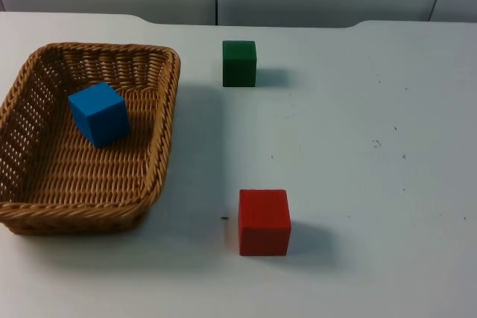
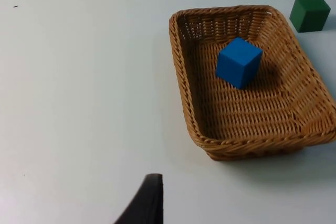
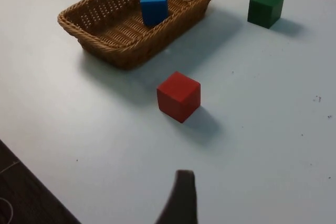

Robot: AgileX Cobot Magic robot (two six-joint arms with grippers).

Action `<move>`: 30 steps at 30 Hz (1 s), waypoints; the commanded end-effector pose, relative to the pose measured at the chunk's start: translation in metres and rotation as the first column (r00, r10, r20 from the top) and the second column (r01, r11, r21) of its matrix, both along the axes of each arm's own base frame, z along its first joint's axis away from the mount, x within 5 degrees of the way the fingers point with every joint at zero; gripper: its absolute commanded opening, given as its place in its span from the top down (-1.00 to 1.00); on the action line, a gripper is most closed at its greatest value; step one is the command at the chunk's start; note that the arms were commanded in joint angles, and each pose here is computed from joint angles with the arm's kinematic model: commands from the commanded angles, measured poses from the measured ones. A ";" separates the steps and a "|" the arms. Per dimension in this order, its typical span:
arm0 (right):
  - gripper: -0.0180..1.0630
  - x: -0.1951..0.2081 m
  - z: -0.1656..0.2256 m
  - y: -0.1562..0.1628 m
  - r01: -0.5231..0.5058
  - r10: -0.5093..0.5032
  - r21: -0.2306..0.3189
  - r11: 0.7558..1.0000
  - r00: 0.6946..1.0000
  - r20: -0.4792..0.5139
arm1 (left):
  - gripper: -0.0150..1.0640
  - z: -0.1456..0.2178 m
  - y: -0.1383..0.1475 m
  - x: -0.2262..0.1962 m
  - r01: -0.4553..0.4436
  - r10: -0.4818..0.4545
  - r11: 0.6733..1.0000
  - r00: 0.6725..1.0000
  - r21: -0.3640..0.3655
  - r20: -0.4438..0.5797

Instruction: Pick up the basket with the left hand and place the blue cube into the basket with the right hand.

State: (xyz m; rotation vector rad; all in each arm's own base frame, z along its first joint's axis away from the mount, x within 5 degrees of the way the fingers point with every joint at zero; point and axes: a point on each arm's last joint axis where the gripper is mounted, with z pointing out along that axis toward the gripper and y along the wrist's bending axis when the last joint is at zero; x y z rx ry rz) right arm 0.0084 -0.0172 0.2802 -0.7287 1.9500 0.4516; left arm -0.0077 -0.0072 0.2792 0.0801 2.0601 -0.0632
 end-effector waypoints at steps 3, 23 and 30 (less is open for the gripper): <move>-0.39 0.000 0.000 0.001 -0.004 0.004 0.009 1.000 1.000 0.007 | -0.76 0.000 -0.001 0.000 0.010 -0.010 1.000 1.000 -0.010 0.016; -0.97 -0.002 -0.001 0.004 -0.083 0.084 -0.034 0.996 0.996 0.040 | -0.98 0.000 -0.001 0.000 0.009 -0.009 1.000 1.000 -0.012 0.016; -0.97 -0.002 -0.001 0.004 -0.082 0.083 -0.031 0.996 0.996 0.036 | -0.98 0.000 -0.001 0.000 0.008 -0.008 1.000 1.000 -0.010 0.016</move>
